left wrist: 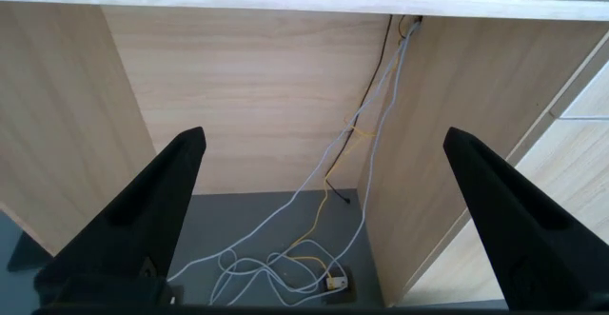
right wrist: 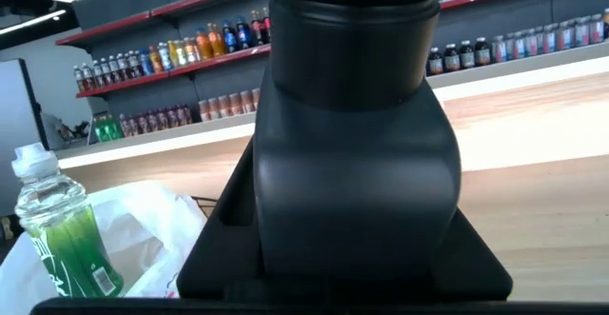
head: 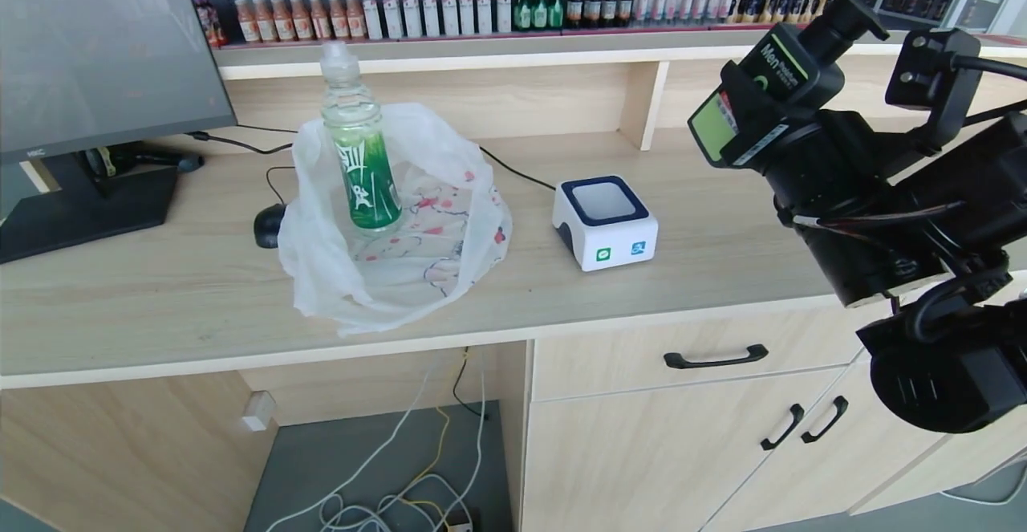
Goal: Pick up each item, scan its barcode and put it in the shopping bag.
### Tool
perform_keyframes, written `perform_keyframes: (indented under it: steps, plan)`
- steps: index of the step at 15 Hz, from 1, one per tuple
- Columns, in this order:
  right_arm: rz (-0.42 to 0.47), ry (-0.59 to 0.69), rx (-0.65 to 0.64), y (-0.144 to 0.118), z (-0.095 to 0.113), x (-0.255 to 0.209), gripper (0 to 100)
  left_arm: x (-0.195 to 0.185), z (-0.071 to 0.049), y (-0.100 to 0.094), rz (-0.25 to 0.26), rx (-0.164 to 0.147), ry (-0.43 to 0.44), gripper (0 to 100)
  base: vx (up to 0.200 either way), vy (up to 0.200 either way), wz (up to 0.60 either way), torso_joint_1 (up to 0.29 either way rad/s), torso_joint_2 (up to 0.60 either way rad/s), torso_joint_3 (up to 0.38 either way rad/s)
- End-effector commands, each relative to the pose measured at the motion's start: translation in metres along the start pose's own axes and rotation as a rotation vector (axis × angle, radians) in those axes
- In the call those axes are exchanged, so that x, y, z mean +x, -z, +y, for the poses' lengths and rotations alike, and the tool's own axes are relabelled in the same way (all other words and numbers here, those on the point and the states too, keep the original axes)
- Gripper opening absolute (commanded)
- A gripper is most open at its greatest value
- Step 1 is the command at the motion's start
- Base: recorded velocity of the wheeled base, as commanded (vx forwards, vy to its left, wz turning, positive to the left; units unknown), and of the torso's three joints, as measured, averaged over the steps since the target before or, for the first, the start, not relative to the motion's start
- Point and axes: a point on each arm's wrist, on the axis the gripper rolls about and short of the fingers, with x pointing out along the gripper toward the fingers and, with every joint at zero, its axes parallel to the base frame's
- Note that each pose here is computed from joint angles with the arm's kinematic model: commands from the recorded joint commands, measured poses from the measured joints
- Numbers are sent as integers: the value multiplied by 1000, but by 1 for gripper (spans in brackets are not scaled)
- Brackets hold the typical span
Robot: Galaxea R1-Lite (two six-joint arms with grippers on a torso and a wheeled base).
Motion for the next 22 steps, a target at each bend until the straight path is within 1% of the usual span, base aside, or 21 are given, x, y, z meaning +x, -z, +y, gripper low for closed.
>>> perform_keyframes:
  steps: [1,4,6,7,9,11,12,15,19,21,22]
  plan:
    - [-6,-20,3,-1,2,1,0,0,0,0,-2,0,-1,100,0,0,0,0,0,0]
    - [13,-51,15,7,10,1,0,0,0,0,-2,0,-1,100,0,0,0,0,0,0]
    - [27,-64,20,12,12,1,0,0,0,0,-2,0,-1,100,0,0,0,0,0,0]
    - [35,-64,30,15,11,1,0,0,0,0,-2,0,-1,100,0,0,0,0,0,0]
    - [48,-79,67,17,17,0,0,0,0,0,-2,0,-1,100,0,0,0,0,0,0]
    - [90,-89,98,19,19,3,0,0,0,0,-2,0,-1,100,0,0,0,0,0,0]
    - [106,-87,130,19,21,10,0,0,0,0,-2,0,-1,100,0,0,0,0,0,0]
    - [159,-81,261,29,28,36,0,0,0,0,-2,0,-1,100,0,0,0,0,0,0]
    - [221,-59,379,32,35,63,0,0,0,0,-2,0,-1,100,0,0,0,0,0,0]
    - [219,-70,438,34,45,70,0,0,0,0,-2,0,-1,100,0,0,0,0,0,0]
    - [226,-76,483,36,54,69,0,0,0,0,-2,0,-1,100,0,0,0,0,0,0]
